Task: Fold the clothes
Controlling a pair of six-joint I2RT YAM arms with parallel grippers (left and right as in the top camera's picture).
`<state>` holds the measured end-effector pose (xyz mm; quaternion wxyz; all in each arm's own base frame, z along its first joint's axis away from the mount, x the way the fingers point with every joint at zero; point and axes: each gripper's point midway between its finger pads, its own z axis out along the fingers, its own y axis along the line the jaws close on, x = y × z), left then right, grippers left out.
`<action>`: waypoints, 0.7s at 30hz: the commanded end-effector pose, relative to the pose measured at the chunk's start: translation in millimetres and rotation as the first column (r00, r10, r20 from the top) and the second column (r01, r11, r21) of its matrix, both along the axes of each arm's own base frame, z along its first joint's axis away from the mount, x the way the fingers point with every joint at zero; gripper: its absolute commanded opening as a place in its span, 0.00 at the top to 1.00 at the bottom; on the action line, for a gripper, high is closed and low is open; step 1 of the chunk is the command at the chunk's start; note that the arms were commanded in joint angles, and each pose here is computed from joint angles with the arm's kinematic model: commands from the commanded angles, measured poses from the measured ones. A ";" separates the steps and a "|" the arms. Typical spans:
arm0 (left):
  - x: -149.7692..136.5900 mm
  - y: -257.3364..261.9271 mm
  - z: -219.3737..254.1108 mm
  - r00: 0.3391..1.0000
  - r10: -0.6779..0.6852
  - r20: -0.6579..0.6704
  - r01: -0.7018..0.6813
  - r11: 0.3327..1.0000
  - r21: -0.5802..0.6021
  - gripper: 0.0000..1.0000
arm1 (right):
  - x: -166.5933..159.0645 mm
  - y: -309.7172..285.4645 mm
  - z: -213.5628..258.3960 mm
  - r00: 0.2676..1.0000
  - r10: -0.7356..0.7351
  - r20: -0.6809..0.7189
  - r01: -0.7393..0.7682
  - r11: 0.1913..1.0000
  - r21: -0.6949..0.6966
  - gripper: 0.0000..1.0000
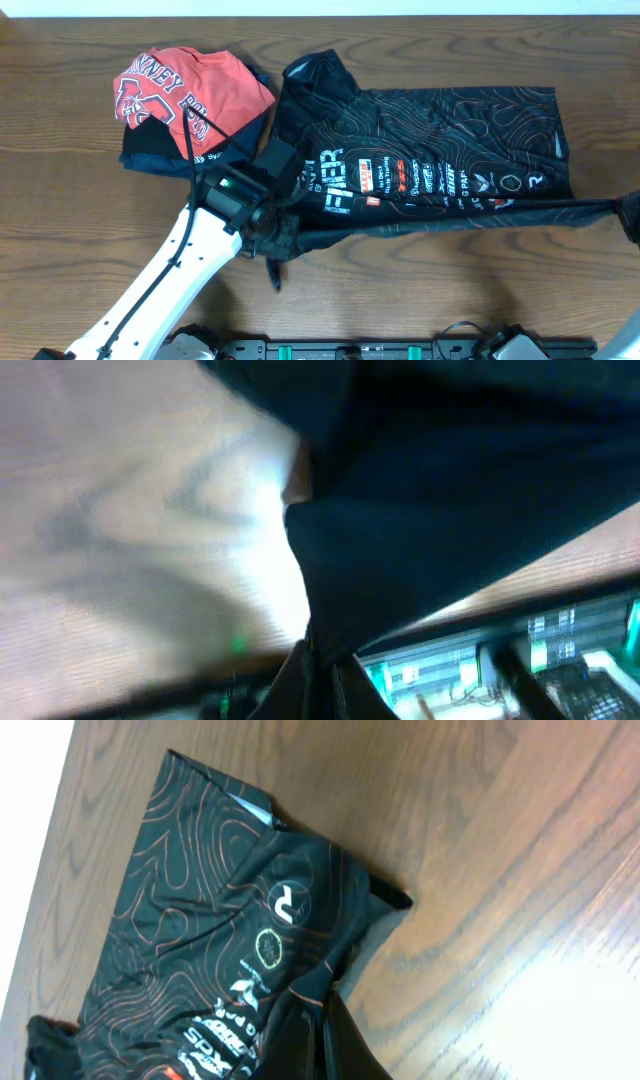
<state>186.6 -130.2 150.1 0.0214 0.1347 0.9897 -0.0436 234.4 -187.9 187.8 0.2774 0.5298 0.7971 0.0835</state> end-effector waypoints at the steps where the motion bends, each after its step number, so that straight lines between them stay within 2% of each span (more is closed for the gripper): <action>1: 12.2 5.4 6.8 0.998 -0.023 0.067 0.021 0.999 0.030 0.94 | 1.8 -3.9 -4.2 0.999 0.000 -0.041 -0.001 0.999 -0.038 0.99; 6: -12.0 19.9 5.2 0.998 -0.052 -0.033 0.055 0.995 0.085 0.94 | -22.9 -32.6 -9.4 0.976 -0.172 -0.137 0.154 0.980 -0.128 0.99; 11: -20.5 25.0 5.4 0.994 -0.079 -0.069 0.086 0.991 0.103 0.94 | -21.8 -31.8 -9.7 0.976 -0.178 -0.125 0.165 0.980 -0.109 0.99; 13: -11.0 19.1 5.2 0.996 -0.081 -0.029 0.083 0.993 0.082 0.94 | -21.0 -31.3 -9.7 0.977 -0.175 -0.124 0.162 0.981 -0.109 0.99; 16: 17.7 1.3 7.8 0.990 -0.106 0.096 0.104 0.994 0.022 0.94 | -16.8 -30.9 -9.9 0.979 -0.166 -0.119 0.153 0.982 -0.112 0.99; 21: 57.5 -22.6 18.7 0.934 -0.218 0.284 0.232 0.972 -0.017 0.94 | -5.2 -29.6 -19.0 0.982 -0.136 -0.133 0.123 0.987 -0.101 0.99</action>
